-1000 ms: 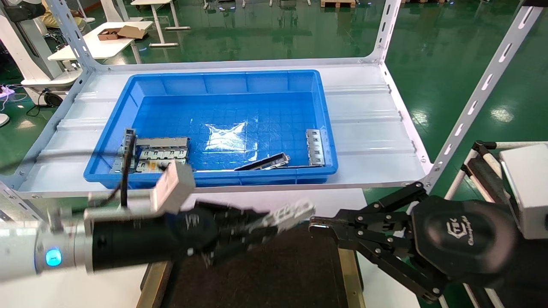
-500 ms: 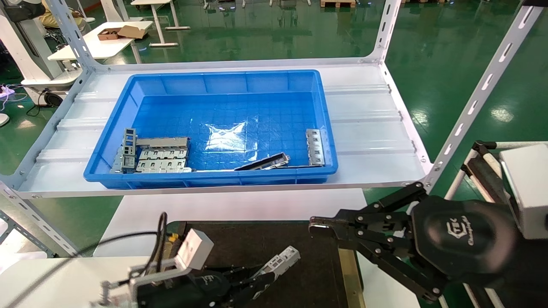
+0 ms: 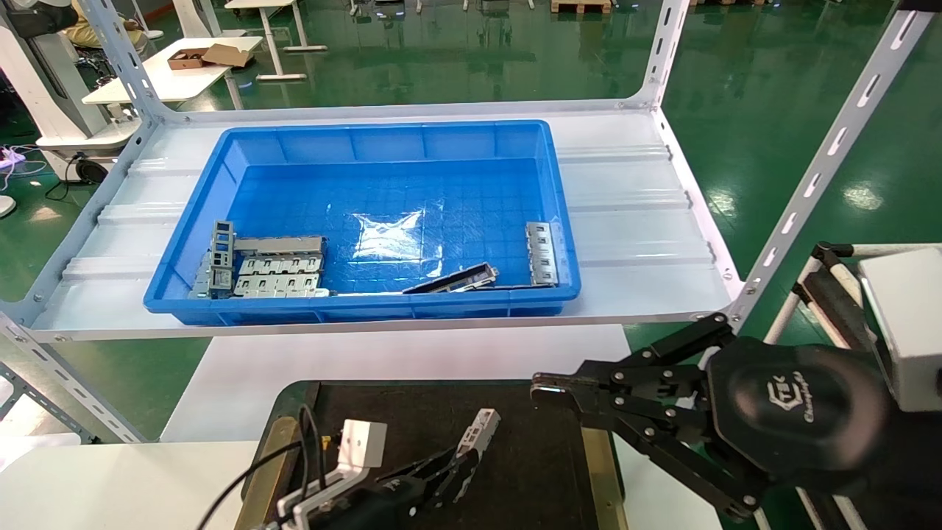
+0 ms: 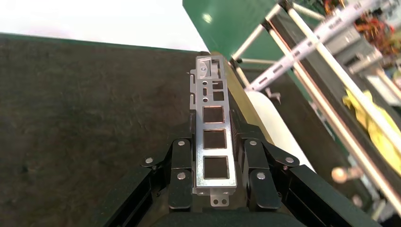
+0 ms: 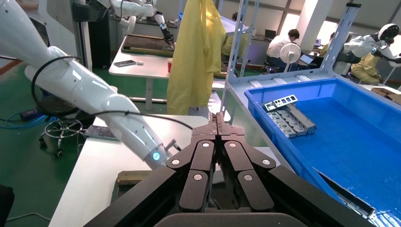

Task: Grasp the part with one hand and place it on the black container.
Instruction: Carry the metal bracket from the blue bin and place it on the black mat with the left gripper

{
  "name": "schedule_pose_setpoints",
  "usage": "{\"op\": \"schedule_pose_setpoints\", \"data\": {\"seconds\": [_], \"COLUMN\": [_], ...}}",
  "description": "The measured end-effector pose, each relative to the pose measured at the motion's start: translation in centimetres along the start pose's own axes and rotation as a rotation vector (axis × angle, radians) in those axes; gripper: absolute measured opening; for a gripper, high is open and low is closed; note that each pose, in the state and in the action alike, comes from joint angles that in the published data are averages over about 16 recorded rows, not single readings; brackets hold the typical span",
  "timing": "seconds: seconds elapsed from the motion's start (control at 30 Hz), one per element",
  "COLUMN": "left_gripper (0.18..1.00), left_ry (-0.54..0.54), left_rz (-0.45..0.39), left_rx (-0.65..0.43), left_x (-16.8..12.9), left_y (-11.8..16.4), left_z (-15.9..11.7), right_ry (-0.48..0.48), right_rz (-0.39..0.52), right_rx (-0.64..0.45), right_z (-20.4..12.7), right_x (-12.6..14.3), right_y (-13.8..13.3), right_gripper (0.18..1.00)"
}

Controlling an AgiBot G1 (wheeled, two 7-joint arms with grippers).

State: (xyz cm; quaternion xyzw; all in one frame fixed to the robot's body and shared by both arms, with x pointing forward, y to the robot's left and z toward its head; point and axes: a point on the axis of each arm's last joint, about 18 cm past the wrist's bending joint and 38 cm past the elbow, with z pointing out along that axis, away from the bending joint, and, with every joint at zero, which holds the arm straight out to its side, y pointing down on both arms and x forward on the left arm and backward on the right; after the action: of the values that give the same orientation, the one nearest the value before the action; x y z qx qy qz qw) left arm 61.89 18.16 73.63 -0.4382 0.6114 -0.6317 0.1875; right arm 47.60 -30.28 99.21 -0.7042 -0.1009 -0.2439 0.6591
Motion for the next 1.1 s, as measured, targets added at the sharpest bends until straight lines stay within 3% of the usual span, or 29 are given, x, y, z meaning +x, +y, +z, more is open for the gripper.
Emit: {"op": "schedule_pose_setpoints", "data": {"seconds": [0.6, 1.1], "left_gripper": [0.321, 0.321], "left_ry": [-0.151, -0.226], "left_rz": [-0.164, -0.246], "left_rx": [0.057, 0.048], "left_x": [-1.0, -2.2], "left_y": [2.8, 4.4], "left_z": [4.9, 6.0], "right_ry": [0.0, 0.0], "right_rz": [0.0, 0.0], "right_rx": [0.0, 0.0], "right_z": [0.0, 0.0], "right_x": [0.0, 0.0], "right_y": [0.0, 0.0], "right_gripper": [0.191, 0.191]}}
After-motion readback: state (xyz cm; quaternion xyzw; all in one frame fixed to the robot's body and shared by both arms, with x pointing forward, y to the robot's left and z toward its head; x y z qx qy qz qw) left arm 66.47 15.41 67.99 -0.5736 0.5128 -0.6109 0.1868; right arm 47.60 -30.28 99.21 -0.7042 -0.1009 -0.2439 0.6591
